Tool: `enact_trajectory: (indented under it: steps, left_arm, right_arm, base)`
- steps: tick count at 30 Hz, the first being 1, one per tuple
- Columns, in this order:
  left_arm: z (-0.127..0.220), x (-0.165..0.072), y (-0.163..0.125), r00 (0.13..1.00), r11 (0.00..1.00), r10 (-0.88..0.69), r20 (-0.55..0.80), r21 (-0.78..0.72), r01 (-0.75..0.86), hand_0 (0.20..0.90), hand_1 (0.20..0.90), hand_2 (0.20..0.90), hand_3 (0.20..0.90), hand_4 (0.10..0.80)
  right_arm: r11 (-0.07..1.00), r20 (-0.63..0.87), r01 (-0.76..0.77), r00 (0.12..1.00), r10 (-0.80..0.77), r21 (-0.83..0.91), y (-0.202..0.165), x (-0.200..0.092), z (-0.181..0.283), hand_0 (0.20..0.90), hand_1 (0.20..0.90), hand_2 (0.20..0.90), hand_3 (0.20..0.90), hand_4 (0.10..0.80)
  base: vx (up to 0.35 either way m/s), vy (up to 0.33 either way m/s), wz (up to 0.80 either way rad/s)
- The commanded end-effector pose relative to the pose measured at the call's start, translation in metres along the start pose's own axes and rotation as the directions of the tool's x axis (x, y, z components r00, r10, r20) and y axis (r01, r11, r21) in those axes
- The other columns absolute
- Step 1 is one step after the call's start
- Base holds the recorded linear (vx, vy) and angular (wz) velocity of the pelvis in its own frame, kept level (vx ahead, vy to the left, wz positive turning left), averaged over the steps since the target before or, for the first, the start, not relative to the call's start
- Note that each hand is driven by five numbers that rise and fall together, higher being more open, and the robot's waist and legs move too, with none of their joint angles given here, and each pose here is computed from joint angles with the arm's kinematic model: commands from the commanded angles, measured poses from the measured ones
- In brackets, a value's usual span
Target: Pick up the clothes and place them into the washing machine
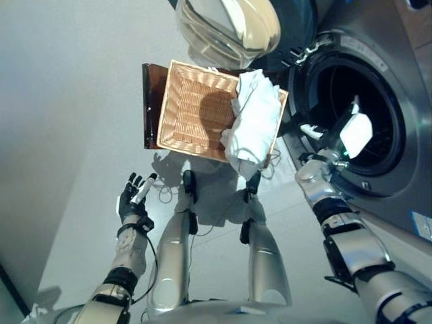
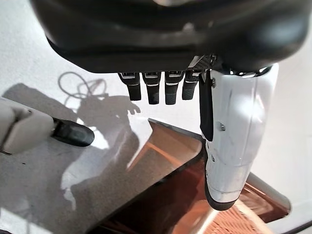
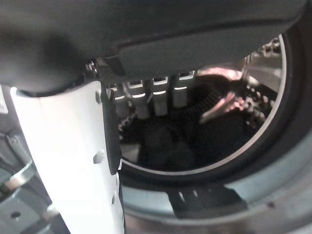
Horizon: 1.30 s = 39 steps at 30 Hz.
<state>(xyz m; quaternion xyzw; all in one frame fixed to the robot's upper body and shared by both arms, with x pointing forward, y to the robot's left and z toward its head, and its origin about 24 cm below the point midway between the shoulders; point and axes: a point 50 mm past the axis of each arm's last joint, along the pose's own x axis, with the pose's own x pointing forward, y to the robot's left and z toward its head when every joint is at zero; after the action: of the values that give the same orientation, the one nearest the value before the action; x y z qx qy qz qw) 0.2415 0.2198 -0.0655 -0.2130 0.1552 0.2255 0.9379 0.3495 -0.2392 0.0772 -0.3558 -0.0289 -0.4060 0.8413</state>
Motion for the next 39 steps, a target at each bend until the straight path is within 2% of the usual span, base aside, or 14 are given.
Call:
enact_trajectory:
  steps: [1,7,8,19,27,39]
  left_arm:
    - [0.015,0.004,0.012,0.995,0.998,0.060,0.074,0.018,-0.062,0.900,0.900,0.900,0.900,0.800]
    - [0.008,0.006,0.011,0.995,0.995,0.094,0.039,0.027,-0.095,0.900,0.900,0.900,0.900,0.800]
    - [0.006,0.005,0.008,0.996,0.996,0.087,0.035,0.035,-0.088,0.900,0.900,0.900,0.900,0.800]
    - [0.004,0.007,0.003,0.994,0.993,0.107,0.023,0.044,-0.108,0.900,0.900,0.900,0.900,0.800]
    - [0.015,0.010,-0.009,0.994,0.996,0.085,0.070,0.005,-0.086,0.900,0.900,0.900,0.900,0.800]
    - [0.018,0.013,-0.011,0.991,0.994,0.113,0.071,-0.008,-0.113,0.900,0.900,0.900,0.900,0.800]
  right_arm:
    - [0.998,0.179,0.019,0.983,-0.029,0.060,-0.008,0.003,0.023,0.900,0.900,0.900,0.900,0.800]
    - [0.965,0.242,-0.186,0.960,0.138,0.187,0.014,-0.026,0.044,0.900,0.900,0.900,0.900,0.800]
    - [0.943,0.264,-0.256,0.944,0.197,0.213,0.020,-0.032,0.051,0.900,0.900,0.900,0.900,0.800]
    - [0.811,0.335,-0.429,0.891,0.308,0.396,0.037,-0.047,0.098,0.900,0.900,0.900,0.900,0.800]
    - [0.761,0.322,-0.443,0.892,0.318,0.475,0.038,-0.044,0.115,0.900,0.900,0.900,0.900,0.800]
    - [0.743,0.138,-0.368,0.925,0.355,0.559,0.047,-0.045,0.087,0.900,0.900,0.900,0.900,0.800]
  base:
    - [0.043,-0.015,-0.07]
    - [0.051,-0.009,-0.06]
    - [0.051,-0.001,0.01]
    - [0.020,0.001,0.06]
    - [0.003,0.013,0.06]
    - [-0.011,0.030,0.02]
